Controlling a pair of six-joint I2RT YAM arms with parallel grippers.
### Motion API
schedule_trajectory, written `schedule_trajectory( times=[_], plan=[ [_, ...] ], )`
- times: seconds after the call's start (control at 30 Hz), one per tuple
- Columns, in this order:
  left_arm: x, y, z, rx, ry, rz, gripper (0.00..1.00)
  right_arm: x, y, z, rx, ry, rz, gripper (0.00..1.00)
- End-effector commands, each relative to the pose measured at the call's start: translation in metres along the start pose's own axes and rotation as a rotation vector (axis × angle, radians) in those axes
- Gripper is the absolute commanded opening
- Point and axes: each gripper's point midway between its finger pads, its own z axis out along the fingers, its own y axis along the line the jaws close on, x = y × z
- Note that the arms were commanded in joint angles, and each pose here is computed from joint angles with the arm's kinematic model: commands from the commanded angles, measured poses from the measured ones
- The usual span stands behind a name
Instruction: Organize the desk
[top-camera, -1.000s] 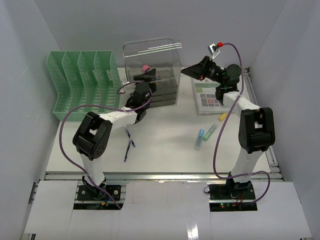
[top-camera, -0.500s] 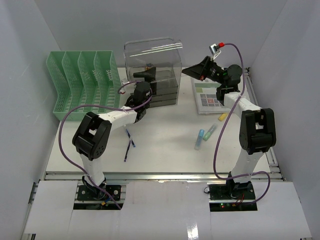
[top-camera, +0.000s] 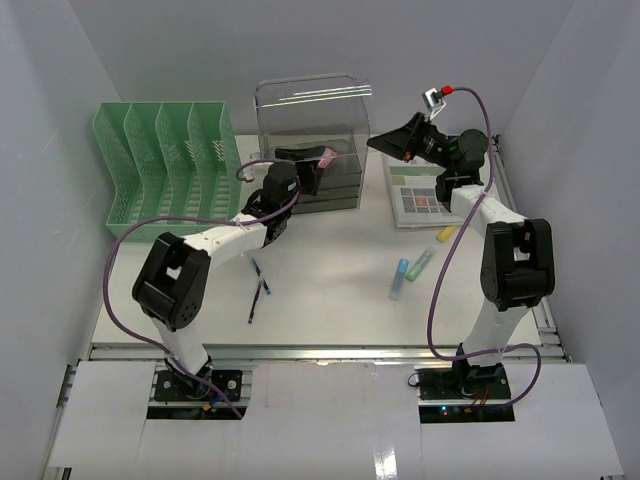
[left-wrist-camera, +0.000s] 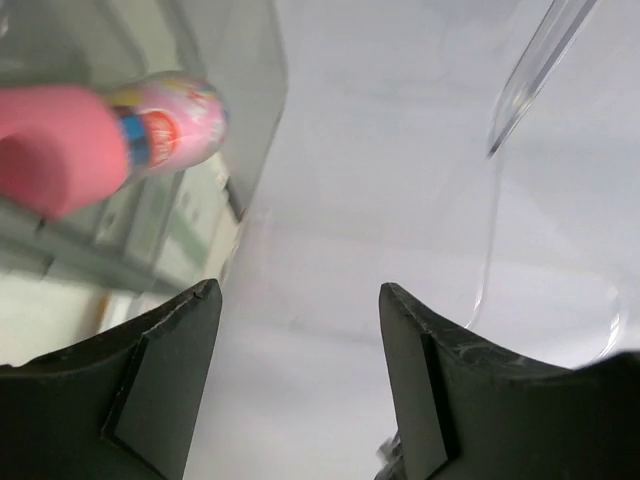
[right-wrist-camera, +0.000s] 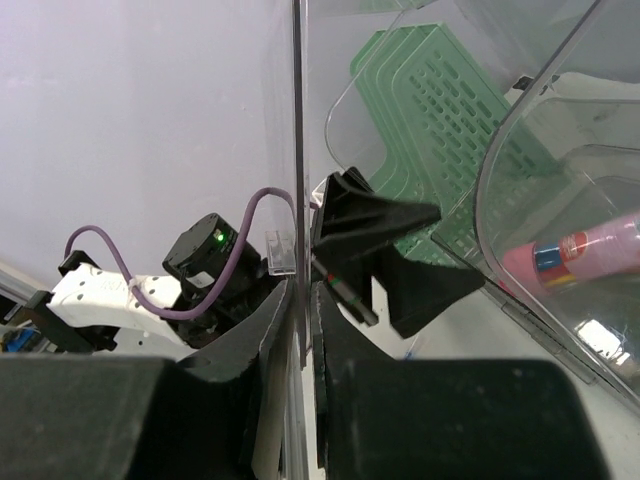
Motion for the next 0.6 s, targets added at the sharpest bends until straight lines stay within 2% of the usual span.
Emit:
schedule_trajectory(
  times=[0.0, 0.13, 0.37, 0.43, 0.5, 0.57],
  plan=[
    [0.025, -0.006, -0.045, -0.022, 0.137, 0.064, 0.72, -0.012, 0.036, 0.000, -0.053, -0.023, -0.120, 0.17],
    [0.026, 0.010, -0.063, -0.066, 0.170, 0.107, 0.69, -0.011, 0.033, 0.000, -0.048, -0.019, -0.121, 0.17],
    [0.020, 0.074, -0.099, -0.194, 0.220, 0.167, 0.66, -0.007, 0.025, -0.001, -0.024, -0.008, -0.126, 0.19],
    [0.013, 0.088, -0.108, -0.201, 0.207, 0.180, 0.67, -0.003, 0.020, -0.002, -0.011, 0.001, -0.124, 0.29],
    [0.006, 0.085, -0.114, -0.173, 0.186, 0.200, 0.69, 0.001, 0.014, -0.003, 0.005, 0.013, -0.137, 0.38],
    [0.001, 0.081, -0.117, -0.146, 0.166, 0.221, 0.72, 0.007, 0.005, -0.006, 0.029, 0.028, -0.125, 0.52]
  ],
)
